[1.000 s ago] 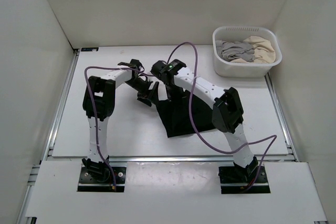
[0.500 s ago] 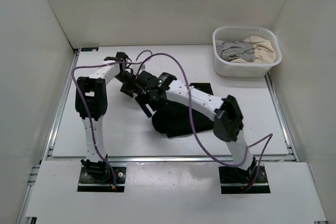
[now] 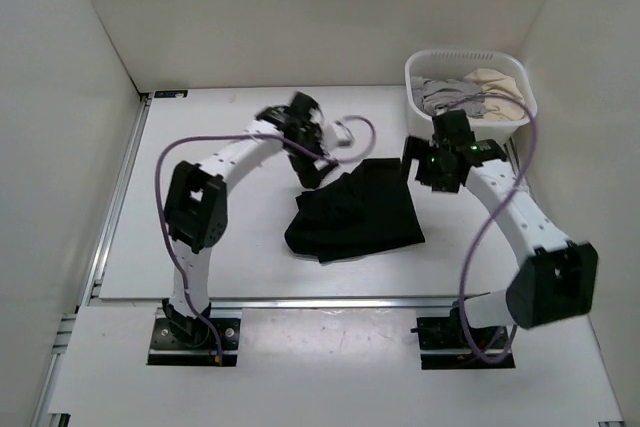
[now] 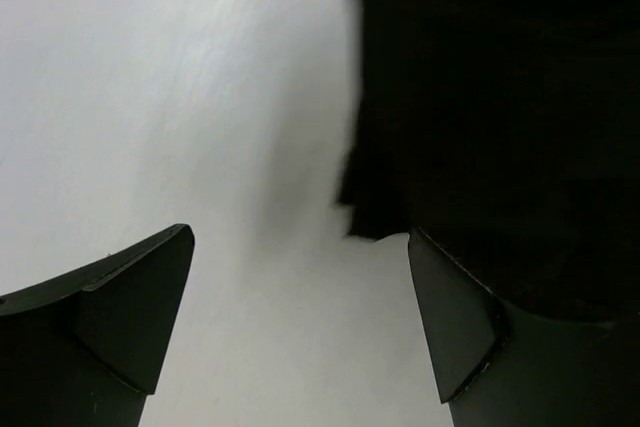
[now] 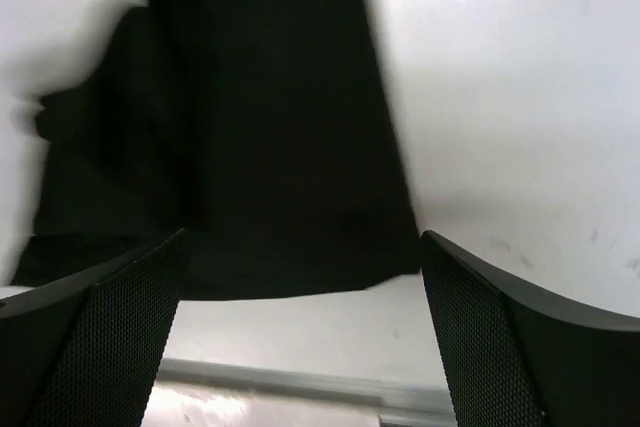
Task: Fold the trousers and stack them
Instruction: Fold the trousers
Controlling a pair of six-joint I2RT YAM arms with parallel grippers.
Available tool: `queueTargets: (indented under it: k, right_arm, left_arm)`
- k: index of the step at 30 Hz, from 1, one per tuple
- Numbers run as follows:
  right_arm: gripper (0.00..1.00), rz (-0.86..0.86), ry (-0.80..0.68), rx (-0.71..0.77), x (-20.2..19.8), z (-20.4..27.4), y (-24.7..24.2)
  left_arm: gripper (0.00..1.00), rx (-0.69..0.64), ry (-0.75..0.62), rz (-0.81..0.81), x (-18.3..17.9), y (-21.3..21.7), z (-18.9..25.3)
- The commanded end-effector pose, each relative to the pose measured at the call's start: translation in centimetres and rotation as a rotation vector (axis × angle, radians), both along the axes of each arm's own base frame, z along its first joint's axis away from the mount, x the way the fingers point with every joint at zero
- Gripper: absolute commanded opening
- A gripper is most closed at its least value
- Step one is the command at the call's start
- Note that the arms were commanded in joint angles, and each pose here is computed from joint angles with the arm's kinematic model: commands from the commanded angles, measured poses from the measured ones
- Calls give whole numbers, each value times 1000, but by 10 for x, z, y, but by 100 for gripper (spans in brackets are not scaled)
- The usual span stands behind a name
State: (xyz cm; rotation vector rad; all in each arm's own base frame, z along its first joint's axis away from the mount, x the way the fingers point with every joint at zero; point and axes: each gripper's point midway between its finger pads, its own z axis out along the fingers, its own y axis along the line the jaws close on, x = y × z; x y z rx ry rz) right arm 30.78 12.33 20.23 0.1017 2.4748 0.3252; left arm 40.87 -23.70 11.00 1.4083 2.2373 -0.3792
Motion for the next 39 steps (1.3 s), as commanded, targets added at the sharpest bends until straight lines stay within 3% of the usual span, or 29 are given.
queueTargets:
  k: [1,6,13,16,17,19,20,21,23,27,30,35,38,39]
  right_arm:
    - [99,10,290,66,-29,-80,-7]
    - [99,3,379,202,-34,-126,-11]
    - [99,12,453,298,-58,-164,0]
    - [88,21,471,318,-58,-175,4]
    - [82,23,494,326,-61,-179,5]
    - [67,20,500,324,-61,-181,3]
    - [42,16,495,323,-59,-182,-1]
    - [34,13,513,321,-65,-184,-1]
    - [17,-10,504,328,-65,-183,-8]
    - [0,-4,523,346,-75,-182,-8]
    - [0,2,548,349,-90,-185,-8]
    - [0,28,567,387,-102,-183,-2]
    - [0,38,590,392,-108,-182,-2]
    - [16,45,598,388,-112,-180,-2]
  left_arm:
    - [100,114,-102,-224,-39,-43,-8]
    - [100,99,-46,-300,-64,-65,-26]
    - [100,59,-15,-314,-71,-79,-37]
    - [95,33,15,-320,-76,-83,-40]
    - [74,32,33,-324,-78,-84,-46]
    - [44,50,41,-272,-73,-83,-49]
    - [27,58,52,-251,-71,-83,-54]
    - [14,54,48,-218,-65,-81,-51]
    - [14,25,64,-106,-45,-75,-46]
    - [14,-114,104,166,10,-42,-17]
    - [14,-189,176,353,35,-3,-11]
    - [14,-192,241,417,33,14,-27]
    - [35,-185,265,440,34,18,-37]
    - [42,-174,272,457,33,20,-38]
